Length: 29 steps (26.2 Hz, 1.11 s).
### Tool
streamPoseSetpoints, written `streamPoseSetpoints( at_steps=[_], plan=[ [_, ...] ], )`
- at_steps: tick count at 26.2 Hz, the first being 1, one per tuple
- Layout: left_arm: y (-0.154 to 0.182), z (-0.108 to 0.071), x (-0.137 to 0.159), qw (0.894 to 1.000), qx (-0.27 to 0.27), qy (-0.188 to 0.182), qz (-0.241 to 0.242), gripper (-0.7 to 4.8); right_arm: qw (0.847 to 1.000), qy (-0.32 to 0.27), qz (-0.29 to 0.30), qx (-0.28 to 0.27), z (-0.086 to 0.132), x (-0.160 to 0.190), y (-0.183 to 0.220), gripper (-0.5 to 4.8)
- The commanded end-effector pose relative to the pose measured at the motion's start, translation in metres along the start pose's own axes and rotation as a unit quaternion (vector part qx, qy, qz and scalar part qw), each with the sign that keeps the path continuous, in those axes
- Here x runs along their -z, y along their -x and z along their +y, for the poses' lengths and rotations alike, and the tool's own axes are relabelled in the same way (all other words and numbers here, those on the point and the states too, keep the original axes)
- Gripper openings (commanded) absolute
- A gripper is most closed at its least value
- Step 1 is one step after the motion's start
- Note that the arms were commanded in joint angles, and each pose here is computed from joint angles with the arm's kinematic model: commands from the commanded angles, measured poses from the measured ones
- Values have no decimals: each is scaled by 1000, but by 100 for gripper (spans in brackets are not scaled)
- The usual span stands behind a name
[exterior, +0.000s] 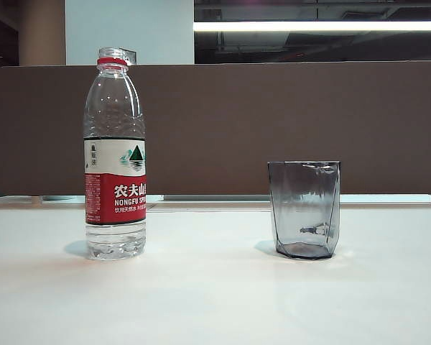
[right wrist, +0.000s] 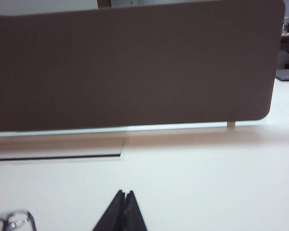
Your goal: Pick up the mineral water bottle with the left hand on the table and pour water into the mug until it's half full.
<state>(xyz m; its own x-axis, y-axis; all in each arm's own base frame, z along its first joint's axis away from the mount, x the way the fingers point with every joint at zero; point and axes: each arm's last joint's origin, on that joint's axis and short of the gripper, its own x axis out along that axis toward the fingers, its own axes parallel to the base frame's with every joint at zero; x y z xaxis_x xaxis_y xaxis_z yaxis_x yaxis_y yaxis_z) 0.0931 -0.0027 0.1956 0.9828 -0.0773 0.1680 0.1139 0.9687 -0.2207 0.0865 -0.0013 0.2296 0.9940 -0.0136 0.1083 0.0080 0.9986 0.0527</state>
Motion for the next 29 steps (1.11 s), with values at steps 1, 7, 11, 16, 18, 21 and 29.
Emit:
streamPoseSetpoints(
  at_steps=[1, 7, 11, 16, 18, 21, 29],
  plan=[
    [-3, -4, -18, 1000, 4, 0, -11, -5, 999, -1, -15, -31, 4, -31, -4, -9],
    [-27, -17, -46, 999, 31, 4, 23, -5, 996, -4, 26, -85, 10, -71, -28, -9],
    [-45, -38, -53, 993, 98, -29, 63, -5, 991, -8, 45, -124, 21, -86, -44, -9],
    [-57, -52, -49, 985, 134, -26, 101, -6, 979, -6, 105, -174, 40, -88, -46, -9],
    [-57, -52, -49, 985, 134, -26, 102, -5, 974, -4, 127, -189, 44, -88, -43, -9],
    [-57, -52, -48, 985, 133, -26, 106, -6, 964, 1, 158, -212, 49, -86, -38, -9],
    [-54, -57, -40, 978, 151, -26, 144, 96, 947, 8, 187, -260, 59, -83, -30, -9]
  ],
)
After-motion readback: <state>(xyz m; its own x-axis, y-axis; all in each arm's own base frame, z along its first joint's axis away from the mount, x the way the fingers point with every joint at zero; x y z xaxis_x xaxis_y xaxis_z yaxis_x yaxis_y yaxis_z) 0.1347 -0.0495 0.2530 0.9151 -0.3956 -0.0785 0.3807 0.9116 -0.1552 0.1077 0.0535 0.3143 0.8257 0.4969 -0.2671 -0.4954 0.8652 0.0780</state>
